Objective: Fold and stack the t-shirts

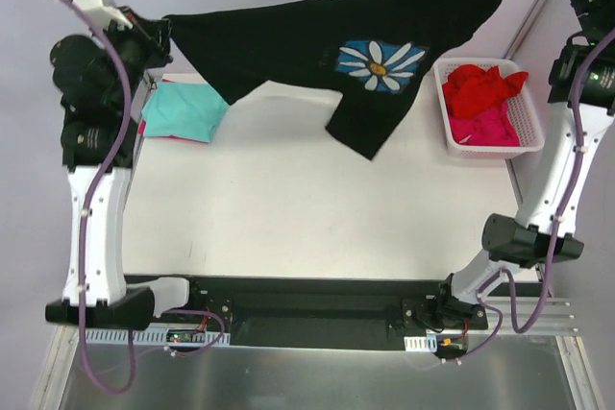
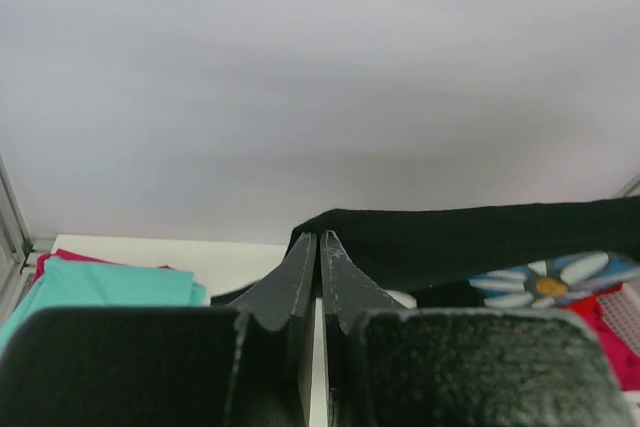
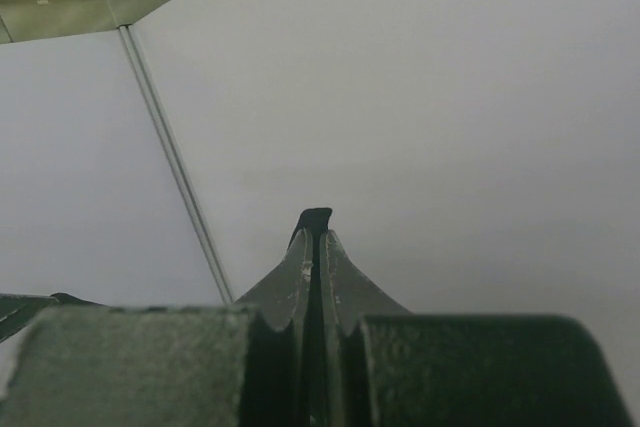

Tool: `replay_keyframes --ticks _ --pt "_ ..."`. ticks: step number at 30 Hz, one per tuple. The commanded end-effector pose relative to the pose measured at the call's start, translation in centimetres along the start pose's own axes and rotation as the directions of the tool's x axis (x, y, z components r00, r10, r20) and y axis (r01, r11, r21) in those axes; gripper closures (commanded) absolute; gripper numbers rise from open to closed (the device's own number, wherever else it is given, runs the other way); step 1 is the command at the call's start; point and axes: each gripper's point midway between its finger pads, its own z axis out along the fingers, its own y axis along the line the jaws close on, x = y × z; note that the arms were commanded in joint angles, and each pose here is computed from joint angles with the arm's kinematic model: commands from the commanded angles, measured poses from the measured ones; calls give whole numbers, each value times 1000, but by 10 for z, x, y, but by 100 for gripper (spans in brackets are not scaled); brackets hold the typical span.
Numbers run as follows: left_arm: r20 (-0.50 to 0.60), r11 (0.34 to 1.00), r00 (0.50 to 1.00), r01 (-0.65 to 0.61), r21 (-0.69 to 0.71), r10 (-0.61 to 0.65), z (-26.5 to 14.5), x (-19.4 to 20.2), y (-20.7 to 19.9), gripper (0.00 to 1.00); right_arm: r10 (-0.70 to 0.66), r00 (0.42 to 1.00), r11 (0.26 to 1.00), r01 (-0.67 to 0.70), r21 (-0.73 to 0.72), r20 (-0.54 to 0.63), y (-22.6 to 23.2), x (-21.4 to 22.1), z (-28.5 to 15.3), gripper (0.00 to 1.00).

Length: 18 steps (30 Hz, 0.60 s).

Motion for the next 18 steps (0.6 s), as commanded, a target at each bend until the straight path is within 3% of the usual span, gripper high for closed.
replay_keyframes --ticks 1,5,8,12,18 --pt "90 1000 996 1 12 -2 -46 -14 -8 100 -95 993 989 103 -106 76 68 -37 -29 100" --pt "89 1000 996 11 0 -11 -84 -6 -8 100 -106 993 986 111 -123 47 106 -29 -65 99" --pt "76 1000 997 18 10 -19 -104 0 -12 100 -120 993 988 120 -92 13 109 -10 -85 100" --pt "85 999 996 25 27 -27 -124 -6 -19 100 -161 986 982 163 -98 32 149 -22 -112 100" --pt "152 998 988 15 59 -24 -154 -45 -38 100 -179 978 973 193 -128 107 196 -60 -122 100"
